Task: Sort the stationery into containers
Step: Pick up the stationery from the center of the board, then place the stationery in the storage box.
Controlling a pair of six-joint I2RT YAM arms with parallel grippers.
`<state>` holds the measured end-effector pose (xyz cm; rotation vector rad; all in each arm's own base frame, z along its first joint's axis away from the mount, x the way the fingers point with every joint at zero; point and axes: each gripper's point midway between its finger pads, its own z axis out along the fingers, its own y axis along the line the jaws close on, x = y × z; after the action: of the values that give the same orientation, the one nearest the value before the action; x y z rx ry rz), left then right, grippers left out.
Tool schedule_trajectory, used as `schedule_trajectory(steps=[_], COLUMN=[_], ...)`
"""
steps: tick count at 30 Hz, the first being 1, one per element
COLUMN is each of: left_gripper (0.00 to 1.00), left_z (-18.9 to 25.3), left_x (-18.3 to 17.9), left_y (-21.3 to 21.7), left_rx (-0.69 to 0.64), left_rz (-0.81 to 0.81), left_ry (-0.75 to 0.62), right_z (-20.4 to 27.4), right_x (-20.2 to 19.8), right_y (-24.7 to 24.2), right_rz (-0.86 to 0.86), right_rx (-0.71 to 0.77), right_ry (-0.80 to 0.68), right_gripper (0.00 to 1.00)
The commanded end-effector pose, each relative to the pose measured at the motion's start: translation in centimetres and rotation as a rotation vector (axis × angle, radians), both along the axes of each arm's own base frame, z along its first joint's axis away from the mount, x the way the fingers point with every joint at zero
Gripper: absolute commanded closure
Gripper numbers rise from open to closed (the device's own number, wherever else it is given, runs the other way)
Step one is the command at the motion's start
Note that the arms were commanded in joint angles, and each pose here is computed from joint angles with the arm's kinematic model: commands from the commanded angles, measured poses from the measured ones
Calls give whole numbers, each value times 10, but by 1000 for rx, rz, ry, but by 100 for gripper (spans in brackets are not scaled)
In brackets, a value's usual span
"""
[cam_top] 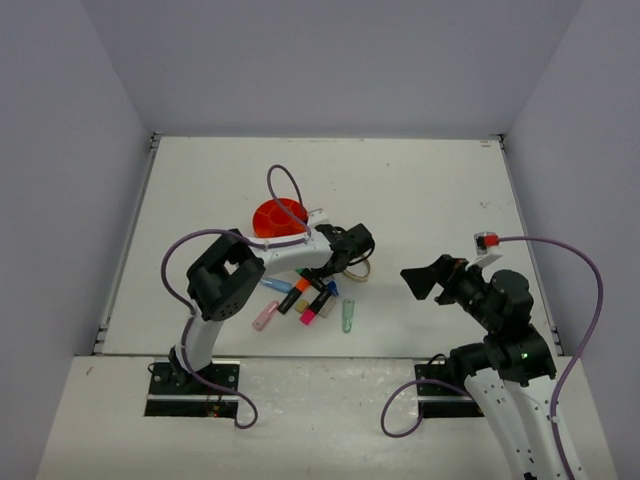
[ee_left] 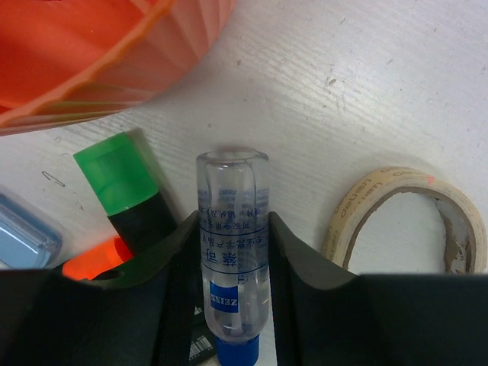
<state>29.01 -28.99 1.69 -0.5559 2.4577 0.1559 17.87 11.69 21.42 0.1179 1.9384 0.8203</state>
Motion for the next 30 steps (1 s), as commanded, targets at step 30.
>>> schedule_trajectory(steps=[30], left_gripper=[100], left_z=[228], left_x=[-34], left_y=[-49], left_rx=[-587], left_rz=[-156], left_ry=[-418], right_z=[34], right_x=[0], right_y=[130], right_rz=[401], right_rx=[224], right_ry=[15], right_gripper=[41])
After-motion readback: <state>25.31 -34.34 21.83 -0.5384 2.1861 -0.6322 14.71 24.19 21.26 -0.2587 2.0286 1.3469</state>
